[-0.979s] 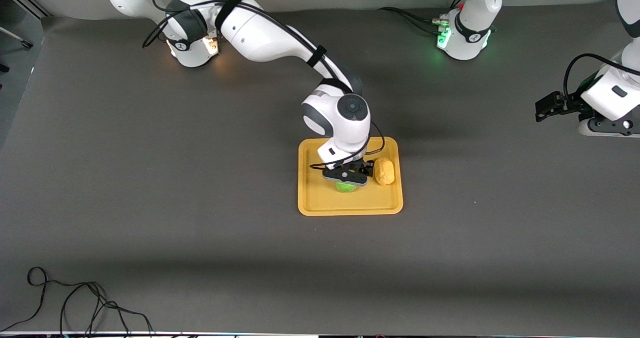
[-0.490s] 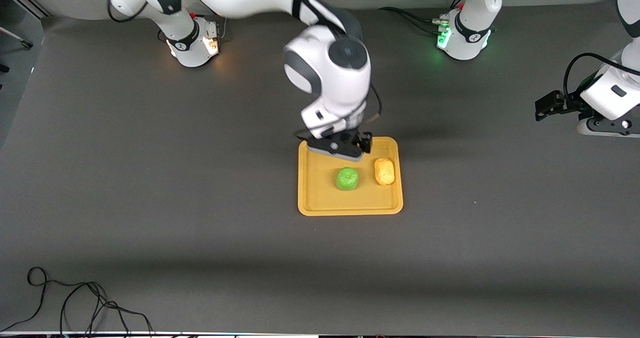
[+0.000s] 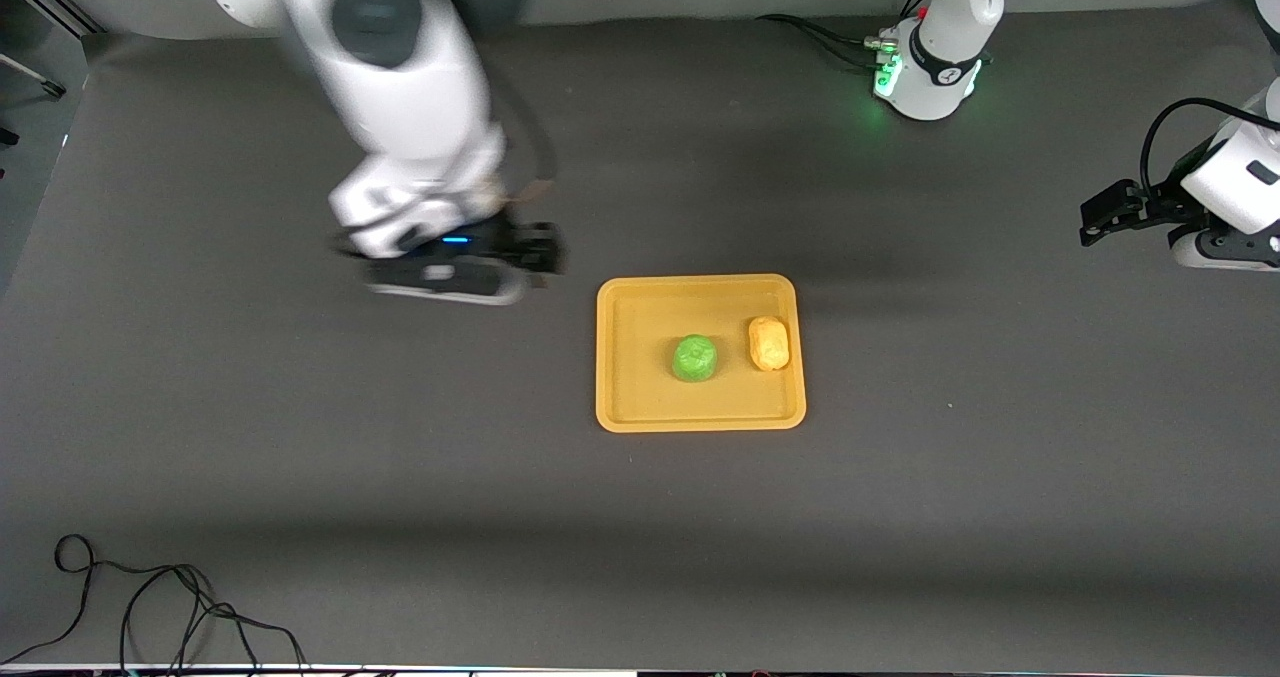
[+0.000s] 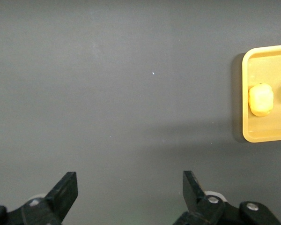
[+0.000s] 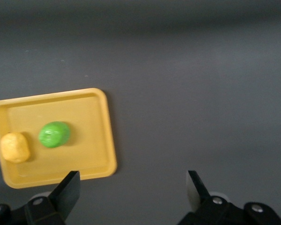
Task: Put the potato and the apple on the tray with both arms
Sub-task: 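Open the right gripper and withdraw it from the tray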
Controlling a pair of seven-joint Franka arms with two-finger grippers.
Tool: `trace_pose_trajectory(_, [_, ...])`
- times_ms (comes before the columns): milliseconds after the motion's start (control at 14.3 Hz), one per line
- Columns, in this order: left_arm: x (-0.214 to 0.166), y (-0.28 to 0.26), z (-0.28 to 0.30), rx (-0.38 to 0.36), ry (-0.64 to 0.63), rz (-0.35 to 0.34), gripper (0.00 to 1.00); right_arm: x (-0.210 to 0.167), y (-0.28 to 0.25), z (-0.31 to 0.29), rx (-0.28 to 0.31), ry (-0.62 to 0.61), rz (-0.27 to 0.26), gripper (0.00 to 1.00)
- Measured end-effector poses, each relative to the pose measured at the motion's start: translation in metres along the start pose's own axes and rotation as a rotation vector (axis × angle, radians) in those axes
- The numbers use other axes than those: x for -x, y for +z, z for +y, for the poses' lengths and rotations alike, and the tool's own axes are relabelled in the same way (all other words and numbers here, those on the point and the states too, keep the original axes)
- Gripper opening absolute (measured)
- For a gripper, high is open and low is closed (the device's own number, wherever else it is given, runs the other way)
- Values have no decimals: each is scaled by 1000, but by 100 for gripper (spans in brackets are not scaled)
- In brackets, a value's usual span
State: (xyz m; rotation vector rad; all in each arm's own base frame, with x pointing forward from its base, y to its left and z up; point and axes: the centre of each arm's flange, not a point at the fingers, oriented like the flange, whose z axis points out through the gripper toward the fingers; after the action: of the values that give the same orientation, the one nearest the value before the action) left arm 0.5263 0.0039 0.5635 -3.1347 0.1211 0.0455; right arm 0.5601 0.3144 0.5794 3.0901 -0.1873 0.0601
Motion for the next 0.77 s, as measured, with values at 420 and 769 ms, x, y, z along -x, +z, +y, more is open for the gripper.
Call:
trace_pose_trajectory(420, [-1,0,0,0,3,-1,100,-20,-18,197,-19,-77,-50,100])
trace_pose_trajectory(769, [-1,0,0,0,4,2,100,-36,-13,301,-18,-79,-86,100])
